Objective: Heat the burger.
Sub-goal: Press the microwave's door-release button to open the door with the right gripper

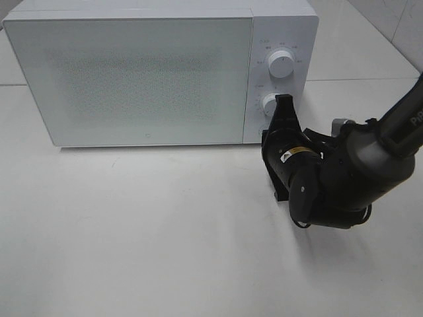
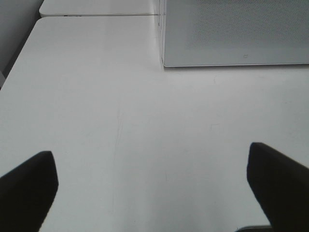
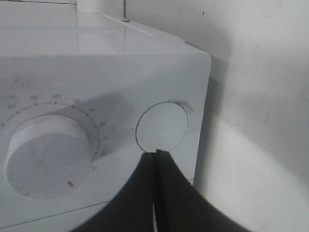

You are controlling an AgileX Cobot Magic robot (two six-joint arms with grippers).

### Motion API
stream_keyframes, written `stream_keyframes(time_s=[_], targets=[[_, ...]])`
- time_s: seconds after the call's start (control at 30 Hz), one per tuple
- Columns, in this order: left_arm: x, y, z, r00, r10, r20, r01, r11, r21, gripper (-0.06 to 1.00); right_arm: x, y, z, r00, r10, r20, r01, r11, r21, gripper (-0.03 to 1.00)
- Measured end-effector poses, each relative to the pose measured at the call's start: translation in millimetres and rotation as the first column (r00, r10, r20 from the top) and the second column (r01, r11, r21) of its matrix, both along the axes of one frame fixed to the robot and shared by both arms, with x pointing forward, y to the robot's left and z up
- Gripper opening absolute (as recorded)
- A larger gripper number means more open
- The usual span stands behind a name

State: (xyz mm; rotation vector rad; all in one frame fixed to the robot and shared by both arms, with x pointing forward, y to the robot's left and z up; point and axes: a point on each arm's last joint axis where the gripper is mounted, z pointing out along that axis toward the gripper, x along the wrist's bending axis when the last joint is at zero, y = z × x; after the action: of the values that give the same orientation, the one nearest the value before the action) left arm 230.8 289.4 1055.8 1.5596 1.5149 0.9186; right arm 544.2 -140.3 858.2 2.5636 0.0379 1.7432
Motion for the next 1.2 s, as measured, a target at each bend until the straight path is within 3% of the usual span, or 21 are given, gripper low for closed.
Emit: stream_keyframes(time_s=[0.83, 1.2], targets=[[0, 0, 0, 1.0, 0.0, 0.0, 0.0, 1.0, 0.0, 0.99, 29, -3, -11, 0.997, -0.065, -0.044, 0.065, 0.998, 0.004, 0.02], [0, 0, 0, 1.0, 0.0, 0.0, 0.0, 1.0, 0.0, 0.99, 37, 2, -11, 0.994, -0.095, -0.06, 0.097, 0.994, 0.043, 0.02]])
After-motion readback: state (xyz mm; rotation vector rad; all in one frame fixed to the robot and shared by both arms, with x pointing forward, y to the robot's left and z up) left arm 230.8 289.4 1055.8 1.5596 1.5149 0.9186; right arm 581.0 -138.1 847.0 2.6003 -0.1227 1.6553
